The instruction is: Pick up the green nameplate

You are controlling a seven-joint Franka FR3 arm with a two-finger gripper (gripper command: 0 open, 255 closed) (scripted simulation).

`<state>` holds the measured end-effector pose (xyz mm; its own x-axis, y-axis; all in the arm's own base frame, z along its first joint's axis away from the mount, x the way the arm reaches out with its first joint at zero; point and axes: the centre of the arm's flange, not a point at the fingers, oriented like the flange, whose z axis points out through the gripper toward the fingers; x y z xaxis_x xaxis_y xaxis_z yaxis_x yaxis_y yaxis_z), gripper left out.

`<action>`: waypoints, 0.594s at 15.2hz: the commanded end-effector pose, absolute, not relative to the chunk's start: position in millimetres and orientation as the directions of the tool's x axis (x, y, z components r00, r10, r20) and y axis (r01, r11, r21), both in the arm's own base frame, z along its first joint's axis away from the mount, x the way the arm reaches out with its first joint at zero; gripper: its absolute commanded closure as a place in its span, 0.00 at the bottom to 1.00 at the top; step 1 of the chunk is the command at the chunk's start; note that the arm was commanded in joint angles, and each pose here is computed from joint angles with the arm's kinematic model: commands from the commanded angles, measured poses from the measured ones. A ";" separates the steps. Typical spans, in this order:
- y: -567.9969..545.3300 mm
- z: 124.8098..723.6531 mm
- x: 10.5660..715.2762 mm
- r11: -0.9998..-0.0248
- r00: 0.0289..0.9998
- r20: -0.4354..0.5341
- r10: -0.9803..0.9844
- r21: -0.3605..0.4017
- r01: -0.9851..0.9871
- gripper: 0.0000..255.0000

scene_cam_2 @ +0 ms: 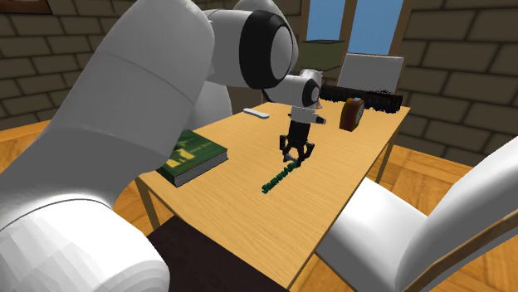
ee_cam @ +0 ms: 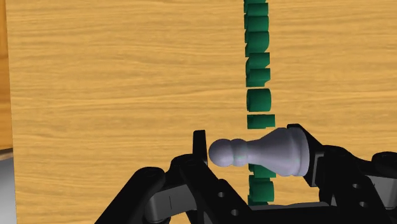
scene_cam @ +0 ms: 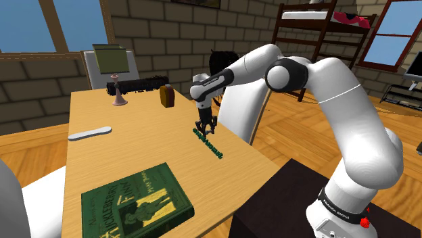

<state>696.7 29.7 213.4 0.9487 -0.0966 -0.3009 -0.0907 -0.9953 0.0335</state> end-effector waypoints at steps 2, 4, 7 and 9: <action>29.8 228.2 696.4 -0.995 0.949 -0.301 -0.096 0.033 -0.091 1.00; 29.8 238.8 696.4 -0.995 0.949 -0.301 -0.096 0.033 -0.091 1.00; 29.8 254.6 696.4 -0.995 0.949 -0.301 -0.096 0.033 -0.091 1.00; 29.8 265.2 696.4 -0.995 0.949 -0.301 -0.096 0.033 -0.091 1.00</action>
<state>697.4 30.0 260.0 0.9489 -0.0963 -0.3005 -0.0905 -0.9953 0.0334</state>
